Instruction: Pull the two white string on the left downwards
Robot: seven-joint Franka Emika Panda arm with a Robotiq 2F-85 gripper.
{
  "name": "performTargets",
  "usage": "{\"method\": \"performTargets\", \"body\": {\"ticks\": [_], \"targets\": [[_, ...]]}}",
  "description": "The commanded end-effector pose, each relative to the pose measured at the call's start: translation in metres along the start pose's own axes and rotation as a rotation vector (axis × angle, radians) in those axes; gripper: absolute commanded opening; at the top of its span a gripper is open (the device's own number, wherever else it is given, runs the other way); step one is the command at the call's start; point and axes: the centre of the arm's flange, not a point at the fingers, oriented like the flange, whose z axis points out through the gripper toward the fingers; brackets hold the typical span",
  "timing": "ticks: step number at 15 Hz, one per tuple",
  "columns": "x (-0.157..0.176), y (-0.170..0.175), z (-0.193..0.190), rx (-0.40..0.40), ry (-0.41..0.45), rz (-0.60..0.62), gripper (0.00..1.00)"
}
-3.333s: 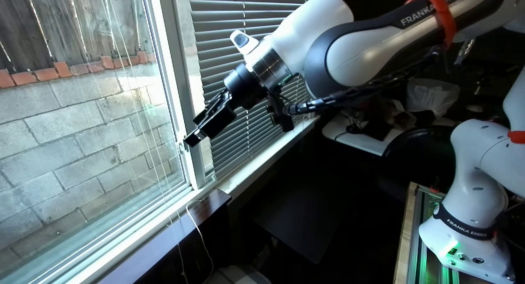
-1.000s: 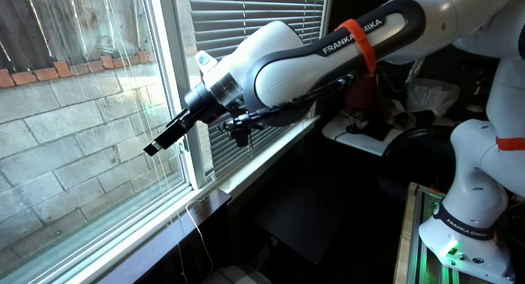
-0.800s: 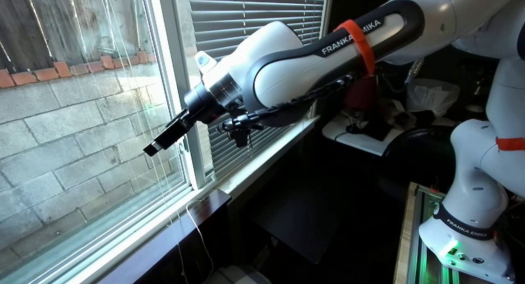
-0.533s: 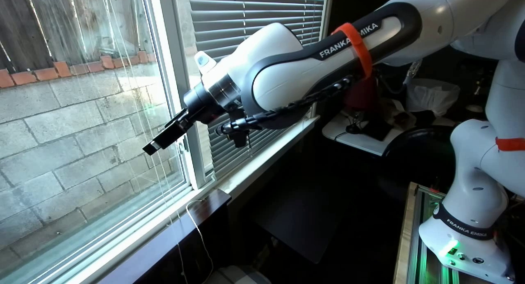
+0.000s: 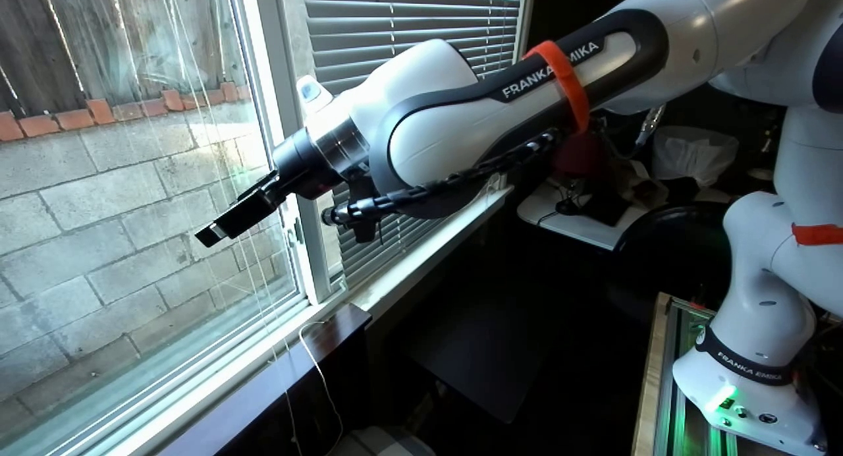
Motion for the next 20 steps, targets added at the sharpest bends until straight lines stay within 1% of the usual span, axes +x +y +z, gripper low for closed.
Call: {"method": "performTargets", "body": {"ticks": [1, 2, 3, 5, 7, 8, 10, 13, 17, 20], "targets": [[0.0, 0.001, 0.012, -0.008, 0.009, -0.015, 0.69], [-0.001, 0.002, 0.013, -0.01, 0.002, -0.012, 0.63], [-0.002, 0.003, 0.013, -0.014, -0.002, -0.013, 0.52], [-0.003, 0.004, 0.011, -0.014, -0.012, -0.009, 0.36], [-0.002, 0.003, 0.008, -0.007, -0.021, -0.005, 0.23], [-0.001, 0.001, 0.006, 0.006, -0.03, 0.0, 0.14], [0.001, -0.005, 0.002, 0.039, -0.055, 0.007, 0.01], [0.004, -0.018, -0.005, 0.094, -0.113, 0.004, 0.0], [0.006, -0.028, -0.017, 0.143, -0.175, -0.005, 0.0], [0.014, -0.032, -0.019, 0.146, -0.118, -0.03, 0.0]]}}
